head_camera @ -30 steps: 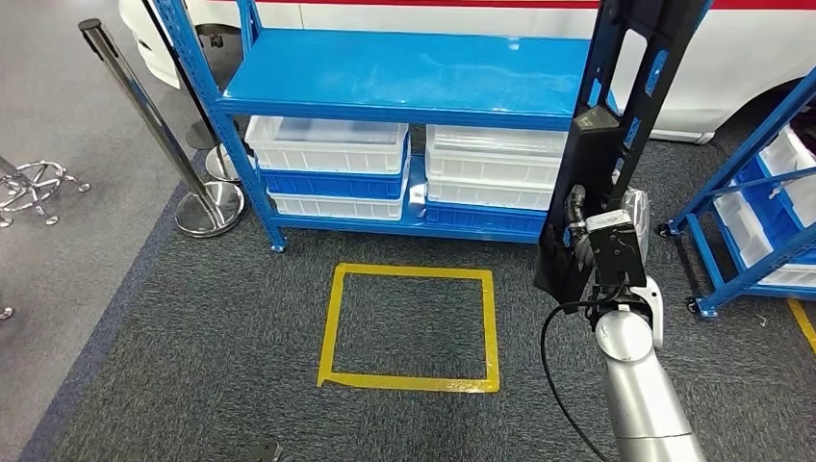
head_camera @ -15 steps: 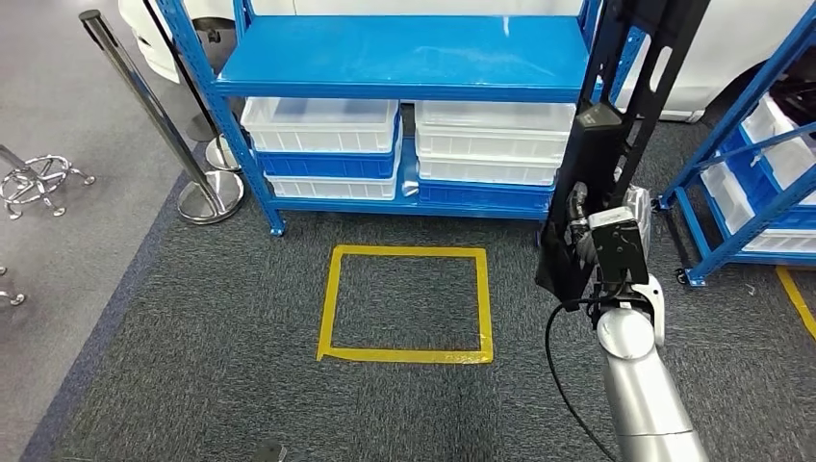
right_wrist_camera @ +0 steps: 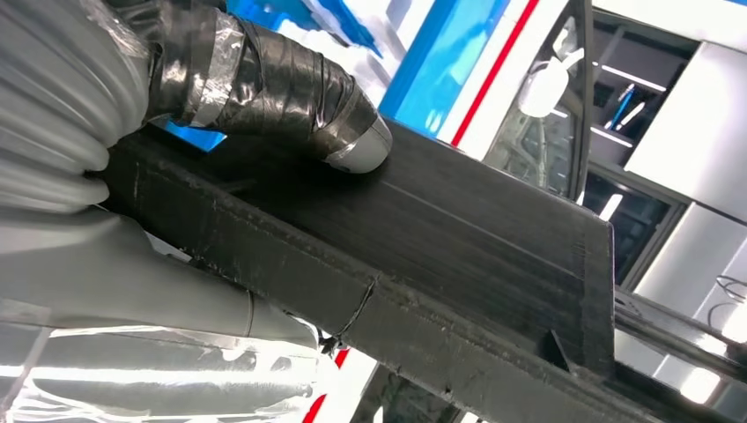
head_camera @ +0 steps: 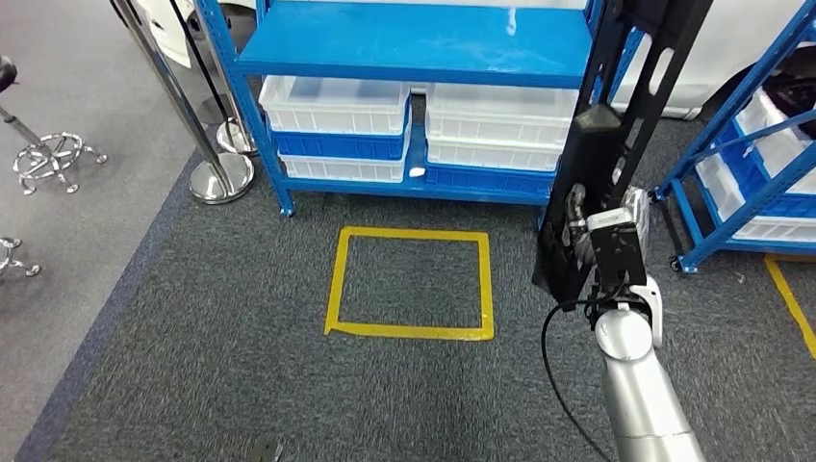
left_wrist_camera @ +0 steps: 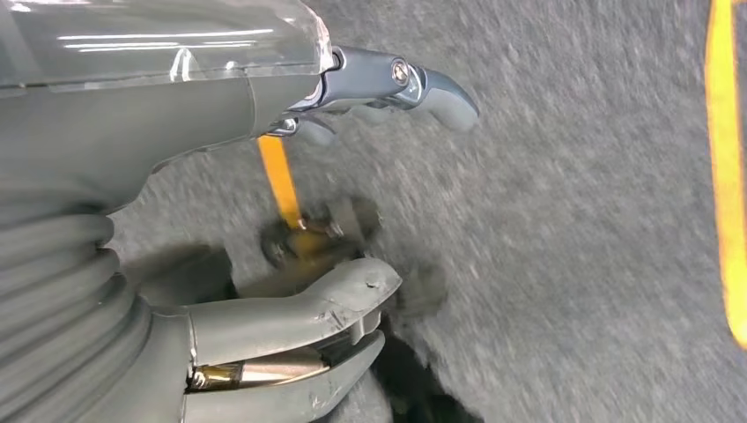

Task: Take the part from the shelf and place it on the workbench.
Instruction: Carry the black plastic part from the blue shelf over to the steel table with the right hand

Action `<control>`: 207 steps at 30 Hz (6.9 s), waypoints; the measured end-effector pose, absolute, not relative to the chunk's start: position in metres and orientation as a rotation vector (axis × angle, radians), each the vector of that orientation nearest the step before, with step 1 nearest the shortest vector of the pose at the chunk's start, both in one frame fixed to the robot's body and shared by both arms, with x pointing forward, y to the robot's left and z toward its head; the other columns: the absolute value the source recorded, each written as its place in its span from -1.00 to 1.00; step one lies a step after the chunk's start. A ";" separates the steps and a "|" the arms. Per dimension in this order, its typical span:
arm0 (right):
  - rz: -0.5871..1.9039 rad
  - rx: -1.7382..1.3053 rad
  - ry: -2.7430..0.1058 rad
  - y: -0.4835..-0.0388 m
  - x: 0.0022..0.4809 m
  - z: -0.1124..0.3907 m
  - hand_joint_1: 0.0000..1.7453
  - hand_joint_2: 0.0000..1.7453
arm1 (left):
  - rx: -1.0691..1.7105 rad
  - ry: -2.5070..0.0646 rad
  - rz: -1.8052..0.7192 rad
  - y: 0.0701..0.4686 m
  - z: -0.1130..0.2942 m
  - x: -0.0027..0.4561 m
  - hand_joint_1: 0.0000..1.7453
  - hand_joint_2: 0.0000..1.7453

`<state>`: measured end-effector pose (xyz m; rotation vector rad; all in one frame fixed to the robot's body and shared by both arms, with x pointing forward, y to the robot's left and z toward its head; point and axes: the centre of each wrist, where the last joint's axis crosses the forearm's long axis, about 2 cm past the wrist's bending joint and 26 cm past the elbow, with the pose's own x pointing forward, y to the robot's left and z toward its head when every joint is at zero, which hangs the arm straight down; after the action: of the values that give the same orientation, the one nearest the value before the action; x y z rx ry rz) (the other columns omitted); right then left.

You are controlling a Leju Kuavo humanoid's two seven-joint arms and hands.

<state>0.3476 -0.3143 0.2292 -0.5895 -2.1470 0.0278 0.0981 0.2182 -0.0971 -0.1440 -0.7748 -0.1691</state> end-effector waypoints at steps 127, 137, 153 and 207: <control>0.029 -0.736 -2.098 -0.344 0.355 0.243 1.00 1.00 | -0.140 -0.750 -0.155 0.217 -0.099 0.089 -1.00 1.00; 0.034 -0.811 -2.118 -0.355 0.351 0.254 1.00 1.00 | -0.137 -0.751 -0.144 0.217 -0.099 0.090 -1.00 1.00; 0.026 -0.886 -2.109 -0.377 0.342 0.259 1.00 1.00 | -0.137 -0.749 -0.106 0.215 -0.099 0.084 -1.00 1.00; -0.041 -1.020 -2.052 -0.430 0.302 0.247 1.00 1.00 | -0.138 -0.734 -0.036 0.211 -0.099 0.082 -1.00 1.00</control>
<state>0.3018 -0.4302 0.2473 -1.0200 -2.0516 -0.0405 0.0824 0.2114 -0.0993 -0.1383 -0.7344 -0.0358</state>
